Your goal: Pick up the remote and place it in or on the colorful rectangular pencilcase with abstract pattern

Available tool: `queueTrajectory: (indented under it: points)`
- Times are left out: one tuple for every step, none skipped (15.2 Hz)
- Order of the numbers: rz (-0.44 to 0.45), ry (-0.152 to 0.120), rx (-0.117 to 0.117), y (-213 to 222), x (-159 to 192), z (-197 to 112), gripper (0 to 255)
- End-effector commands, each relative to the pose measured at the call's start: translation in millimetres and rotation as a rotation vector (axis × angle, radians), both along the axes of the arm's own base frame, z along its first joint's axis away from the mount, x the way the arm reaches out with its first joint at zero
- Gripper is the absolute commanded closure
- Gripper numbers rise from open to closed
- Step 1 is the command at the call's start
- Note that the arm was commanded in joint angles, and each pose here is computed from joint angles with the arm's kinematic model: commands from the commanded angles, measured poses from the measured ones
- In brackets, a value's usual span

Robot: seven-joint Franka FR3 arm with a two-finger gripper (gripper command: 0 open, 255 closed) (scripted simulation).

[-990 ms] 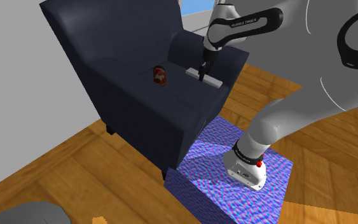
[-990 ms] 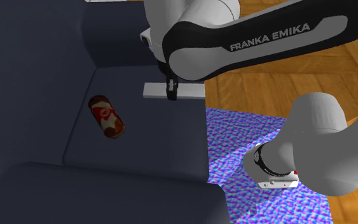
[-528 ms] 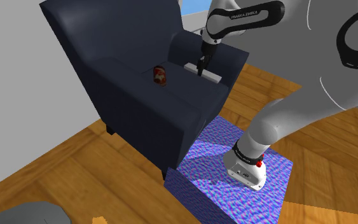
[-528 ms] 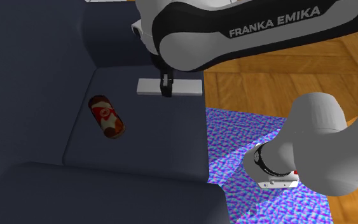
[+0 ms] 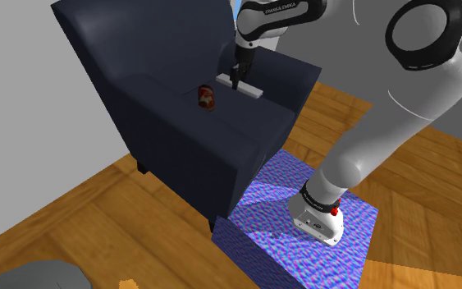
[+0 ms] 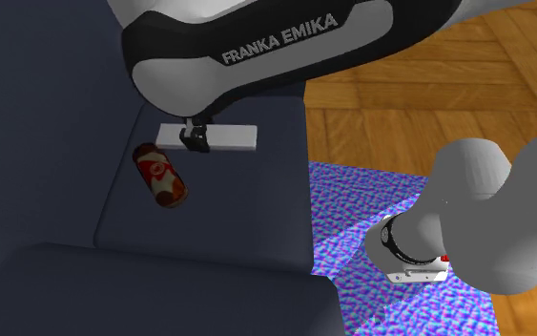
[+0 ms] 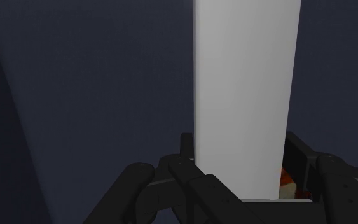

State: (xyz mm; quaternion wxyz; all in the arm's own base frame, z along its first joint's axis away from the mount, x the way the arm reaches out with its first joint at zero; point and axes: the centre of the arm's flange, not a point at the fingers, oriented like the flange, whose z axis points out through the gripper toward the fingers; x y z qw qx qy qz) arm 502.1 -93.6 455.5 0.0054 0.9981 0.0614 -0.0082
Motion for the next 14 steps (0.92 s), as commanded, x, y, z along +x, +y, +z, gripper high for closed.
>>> queueTrajectory:
  points:
    - [0.000, -0.001, 0.000, 10.9, 27.0, 0.1, 255]
    - [0.000, -0.001, 0.000, 15.6, 39.3, 0.3, 255]
    - [0.000, -0.001, 0.000, 20.3, 51.7, 0.6, 255]
    - [0.000, -0.001, 0.000, 24.9, 64.0, 0.9, 255]
    - [0.000, -0.001, 0.000, 29.6, 76.3, 1.2, 255]
    - [0.000, -0.001, 0.000, 34.3, 88.7, 1.4, 255]
    - [0.000, -0.001, 0.000, 38.9, 101.0, 1.7, 255]
    - [0.000, -0.001, 0.000, 43.6, 113.4, 2.0, 255]
    - [0.000, -0.001, 0.000, 51.9, 135.4, 2.5, 255]
    - [0.000, -0.001, 0.000, 51.9, 135.4, -2.8, 255]
    - [0.000, -0.001, 0.000, 51.9, 135.4, -8.1, 255]
    - [0.000, -0.001, 0.000, 51.9, 135.4, -13.4, 255]
    - [0.000, -0.001, 0.000, 51.9, 135.3, -18.7, 255]
    - [0.000, -0.001, 0.000, 51.9, 135.4, -23.9, 255]
